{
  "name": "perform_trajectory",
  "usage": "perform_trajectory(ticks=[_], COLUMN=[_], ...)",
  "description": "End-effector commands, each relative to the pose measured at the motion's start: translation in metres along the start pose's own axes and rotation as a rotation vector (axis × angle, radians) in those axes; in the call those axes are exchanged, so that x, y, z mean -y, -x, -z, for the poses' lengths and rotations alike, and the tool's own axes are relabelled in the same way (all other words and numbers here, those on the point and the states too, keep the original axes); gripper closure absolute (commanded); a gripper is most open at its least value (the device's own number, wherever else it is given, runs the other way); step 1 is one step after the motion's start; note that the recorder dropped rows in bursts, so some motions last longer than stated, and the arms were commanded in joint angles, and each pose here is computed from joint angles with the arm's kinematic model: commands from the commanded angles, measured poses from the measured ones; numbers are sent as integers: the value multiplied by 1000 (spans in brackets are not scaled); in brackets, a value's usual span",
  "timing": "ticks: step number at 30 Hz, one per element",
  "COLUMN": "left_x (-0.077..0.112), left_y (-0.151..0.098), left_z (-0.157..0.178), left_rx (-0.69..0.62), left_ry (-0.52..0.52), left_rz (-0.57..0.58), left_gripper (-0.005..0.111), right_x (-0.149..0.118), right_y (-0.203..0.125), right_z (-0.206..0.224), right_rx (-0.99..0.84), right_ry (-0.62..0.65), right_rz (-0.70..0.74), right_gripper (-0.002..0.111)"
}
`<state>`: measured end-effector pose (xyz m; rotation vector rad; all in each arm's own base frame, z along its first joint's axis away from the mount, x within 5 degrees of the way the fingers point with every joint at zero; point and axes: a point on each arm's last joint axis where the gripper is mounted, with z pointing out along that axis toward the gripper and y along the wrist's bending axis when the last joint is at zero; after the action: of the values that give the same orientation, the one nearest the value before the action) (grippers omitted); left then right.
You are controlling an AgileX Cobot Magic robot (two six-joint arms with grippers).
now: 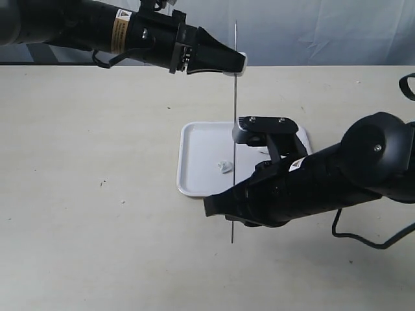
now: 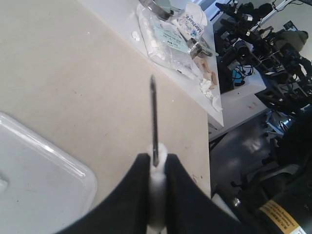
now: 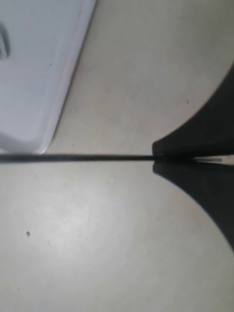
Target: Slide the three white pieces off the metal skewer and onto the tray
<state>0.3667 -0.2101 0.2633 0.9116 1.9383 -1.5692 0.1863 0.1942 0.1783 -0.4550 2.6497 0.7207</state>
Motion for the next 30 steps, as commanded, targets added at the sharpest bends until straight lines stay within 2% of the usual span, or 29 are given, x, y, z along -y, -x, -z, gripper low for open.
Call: perform_trajectory(ticks=[1,15,30], left_x=[-1,0,8], left_y=[12,26,42], left_z=[11,20,24], left_rx=[113,260,313], left_ry=[-5,-38,-58], left_rz=[21,20,-17], left_gripper=[106,106,106], right_x=[2,-8,-8], right_y=[-8,-15,-23], right_z=[-7,-12,-28], right_rx=[-81,-103,-149], right_ry=[3,16,-8], right_rz=[-4,35,44], right_gripper=[109,109,109])
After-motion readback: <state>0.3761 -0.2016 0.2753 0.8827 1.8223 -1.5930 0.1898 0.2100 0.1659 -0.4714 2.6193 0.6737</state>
